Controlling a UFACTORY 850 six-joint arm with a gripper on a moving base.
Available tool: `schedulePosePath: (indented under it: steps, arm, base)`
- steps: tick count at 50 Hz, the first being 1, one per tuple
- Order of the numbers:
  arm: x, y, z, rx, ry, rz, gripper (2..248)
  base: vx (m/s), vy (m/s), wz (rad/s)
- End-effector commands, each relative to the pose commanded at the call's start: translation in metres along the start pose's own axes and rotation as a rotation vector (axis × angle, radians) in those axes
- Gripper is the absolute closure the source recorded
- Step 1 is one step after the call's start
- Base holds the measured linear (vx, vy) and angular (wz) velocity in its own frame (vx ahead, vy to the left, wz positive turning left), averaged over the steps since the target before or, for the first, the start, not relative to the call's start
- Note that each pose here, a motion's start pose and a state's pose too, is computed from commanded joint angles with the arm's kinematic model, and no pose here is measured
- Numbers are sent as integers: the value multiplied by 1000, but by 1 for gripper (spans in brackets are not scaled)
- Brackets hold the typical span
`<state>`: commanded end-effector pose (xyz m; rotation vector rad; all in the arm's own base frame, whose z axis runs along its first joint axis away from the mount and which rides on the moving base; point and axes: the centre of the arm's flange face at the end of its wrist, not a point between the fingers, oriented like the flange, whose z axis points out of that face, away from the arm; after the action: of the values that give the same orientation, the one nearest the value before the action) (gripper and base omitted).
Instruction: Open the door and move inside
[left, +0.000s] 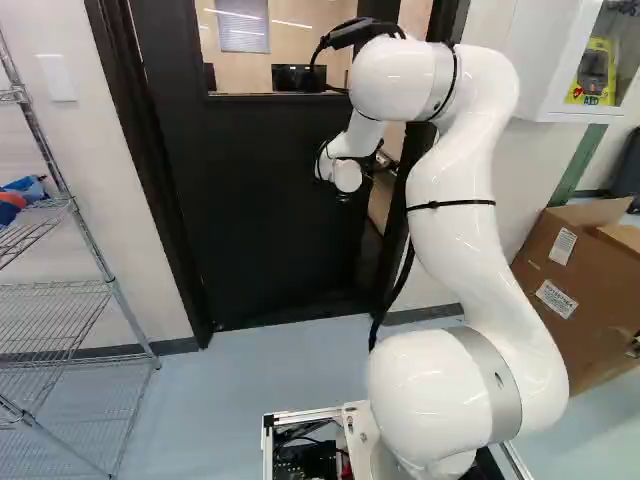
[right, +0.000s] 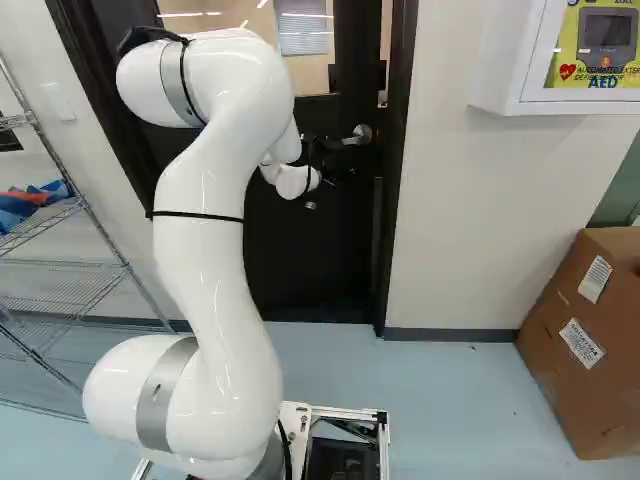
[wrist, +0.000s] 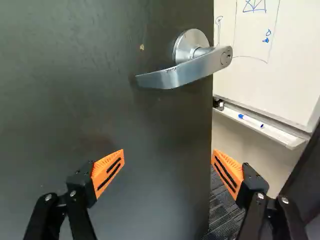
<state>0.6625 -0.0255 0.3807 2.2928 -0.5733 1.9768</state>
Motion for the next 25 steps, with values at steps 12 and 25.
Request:
schedulePosePath:
  steps: [12, 25]
  arm:
    - [-1, -4, -26, 45, -26, -39, 3]
    - [-4, -12, -56, 119, -58, -98, 3]
  base:
    - [0, 0, 0]
    - [0, 0, 0]
